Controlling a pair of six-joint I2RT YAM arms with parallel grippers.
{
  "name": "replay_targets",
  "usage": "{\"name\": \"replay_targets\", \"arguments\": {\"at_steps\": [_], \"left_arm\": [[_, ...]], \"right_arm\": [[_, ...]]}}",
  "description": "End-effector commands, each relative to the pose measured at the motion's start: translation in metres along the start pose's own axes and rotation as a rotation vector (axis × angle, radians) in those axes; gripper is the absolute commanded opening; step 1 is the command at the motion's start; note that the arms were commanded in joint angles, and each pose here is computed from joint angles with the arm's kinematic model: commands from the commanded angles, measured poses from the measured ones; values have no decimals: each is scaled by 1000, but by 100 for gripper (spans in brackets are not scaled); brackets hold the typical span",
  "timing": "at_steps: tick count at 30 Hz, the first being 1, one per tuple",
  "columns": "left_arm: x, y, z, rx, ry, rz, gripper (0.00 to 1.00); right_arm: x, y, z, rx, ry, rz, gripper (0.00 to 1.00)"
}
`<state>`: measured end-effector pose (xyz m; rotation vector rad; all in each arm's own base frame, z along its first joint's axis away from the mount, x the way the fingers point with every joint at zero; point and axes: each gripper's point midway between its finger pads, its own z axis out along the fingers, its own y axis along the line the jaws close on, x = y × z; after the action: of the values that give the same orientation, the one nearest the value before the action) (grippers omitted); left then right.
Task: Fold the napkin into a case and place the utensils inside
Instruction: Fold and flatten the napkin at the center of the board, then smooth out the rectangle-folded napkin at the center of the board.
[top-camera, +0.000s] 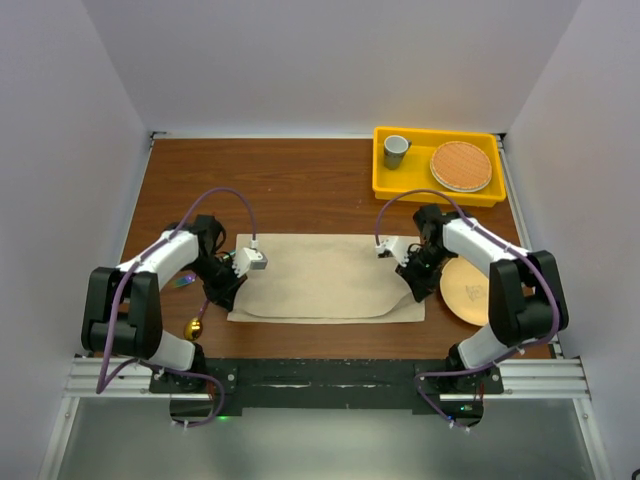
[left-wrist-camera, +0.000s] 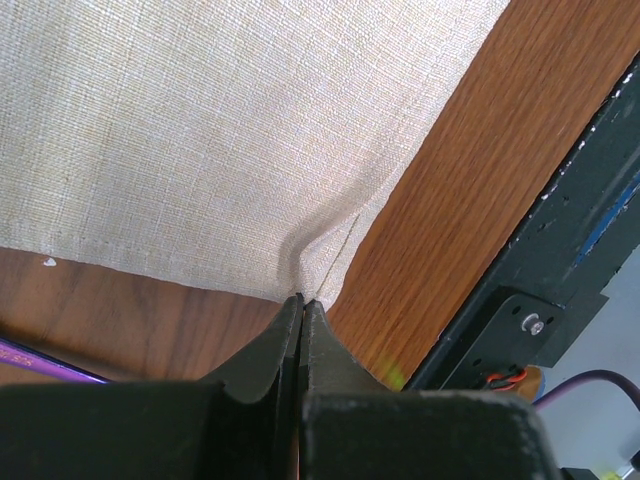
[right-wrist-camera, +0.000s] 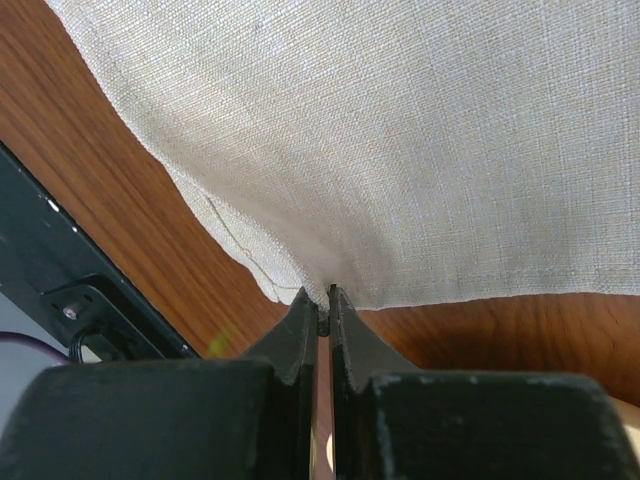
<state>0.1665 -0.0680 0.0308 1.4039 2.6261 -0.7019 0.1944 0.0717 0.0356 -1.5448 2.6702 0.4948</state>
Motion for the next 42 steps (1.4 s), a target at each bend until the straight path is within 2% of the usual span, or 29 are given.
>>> {"name": "replay_targets", "arguments": {"at_steps": [1,5,12,19,25,26,27,28,29,30,31,32,34,39,42], "left_arm": [[-17,-2,-15,-6,-48,23,0],[-28,-9,-33,-8,-75,48,0],[-21,-20,-43,-6,-55,75,0],[-14,-23,-38,-1,-45,70,0],[-11,-9,-21,-28,-40,25,0],[-10,-9,-20,-22,-34,23,0],[-8,-8,-19,-24,-25,24,7],[-7,-8,-19,-23,-22,34,12],[-9,-9,-22,-26,-27,45,22],[-10,-9,-24,-31,-32,56,27],[-11,-11,-27,-28,-35,65,31],[-18,-12,-32,-35,-60,81,36],[-20,-18,-37,-10,-68,93,39],[-55,-15,-54,-30,-189,91,42],[-73,-3,-53,-74,-241,73,40]], "right_arm": [[-6,9,-13,-5,-41,-40,0],[-8,15,-30,4,-55,-59,0],[-7,21,-40,6,-60,-79,0],[0,19,-33,11,-40,-89,0],[-6,10,-22,13,-44,-58,0],[-6,10,-21,7,-39,-57,2],[-6,9,-21,6,-36,-56,8],[-6,11,-23,0,-30,-60,23],[-6,12,-25,-1,-31,-64,34],[-7,13,-29,1,-35,-70,43],[-5,18,-32,-17,-32,-77,57],[-6,21,-38,-7,-47,-86,61],[-6,28,-46,-10,-58,-102,71],[-16,30,-54,0,-110,-83,68],[-25,24,-43,-23,-124,-15,57]]}}
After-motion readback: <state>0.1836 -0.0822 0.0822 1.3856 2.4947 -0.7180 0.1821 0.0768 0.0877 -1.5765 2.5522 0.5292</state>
